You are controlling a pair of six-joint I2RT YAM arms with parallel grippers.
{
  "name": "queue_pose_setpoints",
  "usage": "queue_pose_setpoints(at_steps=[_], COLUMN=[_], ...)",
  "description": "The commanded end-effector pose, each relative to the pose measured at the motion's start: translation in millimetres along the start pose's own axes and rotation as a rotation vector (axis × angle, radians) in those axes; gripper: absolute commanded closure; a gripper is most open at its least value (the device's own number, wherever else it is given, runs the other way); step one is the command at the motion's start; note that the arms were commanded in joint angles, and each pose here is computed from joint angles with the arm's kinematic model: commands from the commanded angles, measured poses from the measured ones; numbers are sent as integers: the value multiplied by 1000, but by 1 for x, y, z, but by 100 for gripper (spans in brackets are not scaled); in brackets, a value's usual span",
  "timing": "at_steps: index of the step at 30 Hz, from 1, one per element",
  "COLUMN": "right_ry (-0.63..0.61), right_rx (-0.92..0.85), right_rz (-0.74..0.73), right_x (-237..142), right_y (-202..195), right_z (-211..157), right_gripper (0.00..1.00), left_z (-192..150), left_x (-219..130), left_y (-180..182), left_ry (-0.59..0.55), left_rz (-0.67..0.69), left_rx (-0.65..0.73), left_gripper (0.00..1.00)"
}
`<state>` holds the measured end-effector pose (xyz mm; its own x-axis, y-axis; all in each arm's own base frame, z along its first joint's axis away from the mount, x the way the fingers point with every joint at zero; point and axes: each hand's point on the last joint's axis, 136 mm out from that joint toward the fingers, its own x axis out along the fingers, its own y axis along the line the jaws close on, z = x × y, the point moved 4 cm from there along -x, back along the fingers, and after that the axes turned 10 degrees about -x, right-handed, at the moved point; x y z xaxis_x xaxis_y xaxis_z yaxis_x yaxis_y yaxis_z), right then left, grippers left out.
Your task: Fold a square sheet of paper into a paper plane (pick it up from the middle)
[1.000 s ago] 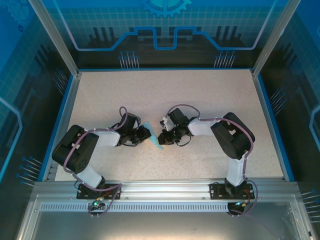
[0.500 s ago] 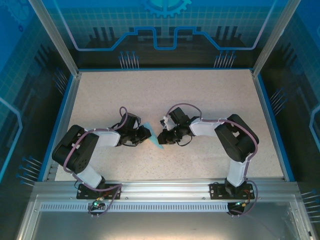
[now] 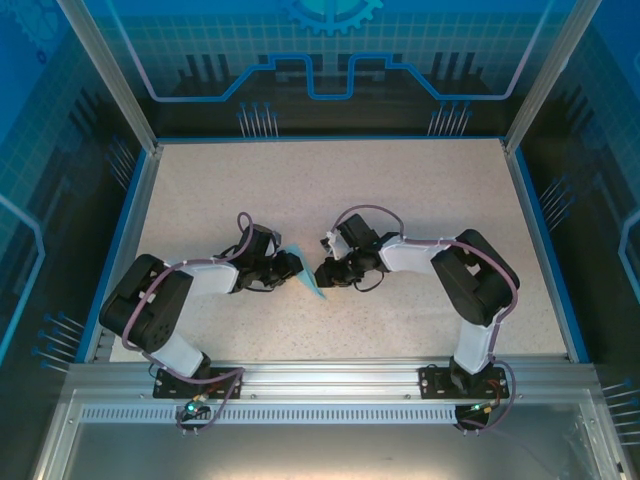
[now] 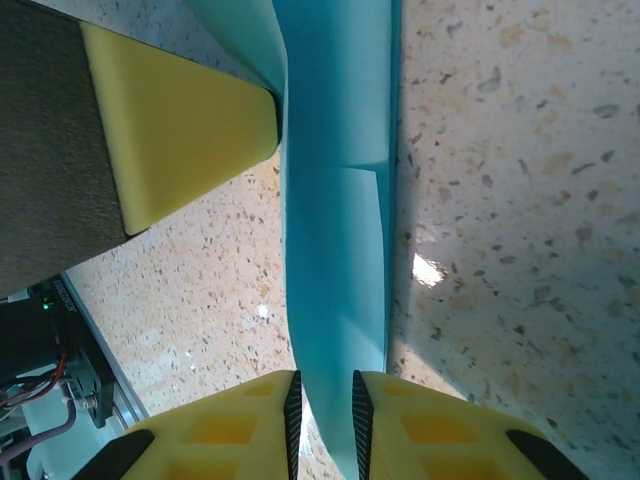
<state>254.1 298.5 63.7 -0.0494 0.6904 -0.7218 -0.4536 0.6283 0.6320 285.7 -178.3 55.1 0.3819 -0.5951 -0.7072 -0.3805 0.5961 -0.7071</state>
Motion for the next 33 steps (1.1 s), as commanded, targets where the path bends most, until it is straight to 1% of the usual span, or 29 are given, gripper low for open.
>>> queue_pose_setpoints(at_steps=[1, 11, 17, 23, 28, 30, 33], right_ry=[27, 55, 79, 96, 104, 93, 76], right_rx=[-17, -44, -53, -55, -39, -23, 9], right_rz=[3, -24, -37, -54, -61, -44, -5], right_x=[7, 12, 17, 21, 25, 25, 24], right_y=[5, 6, 5, 1, -6, -8, -11], right_z=[-1, -5, -9, -11, -15, -15, -15], right_gripper=[77, 74, 74, 80, 90, 93, 95], left_z=[-1, 0, 1, 1, 2, 3, 3], left_x=[-2, 1, 2, 2, 1, 0, -2], left_y=[-2, -4, -6, -7, -12, -14, -16], left_ry=[3, 11, 11, 12, 9, 9, 7], left_rz=[4, 8, 11, 9, -2, -6, -15], left_rx=[17, 11, 11, 9, 16, 19, 24], left_gripper=[74, 74, 74, 74, 73, 73, 73])
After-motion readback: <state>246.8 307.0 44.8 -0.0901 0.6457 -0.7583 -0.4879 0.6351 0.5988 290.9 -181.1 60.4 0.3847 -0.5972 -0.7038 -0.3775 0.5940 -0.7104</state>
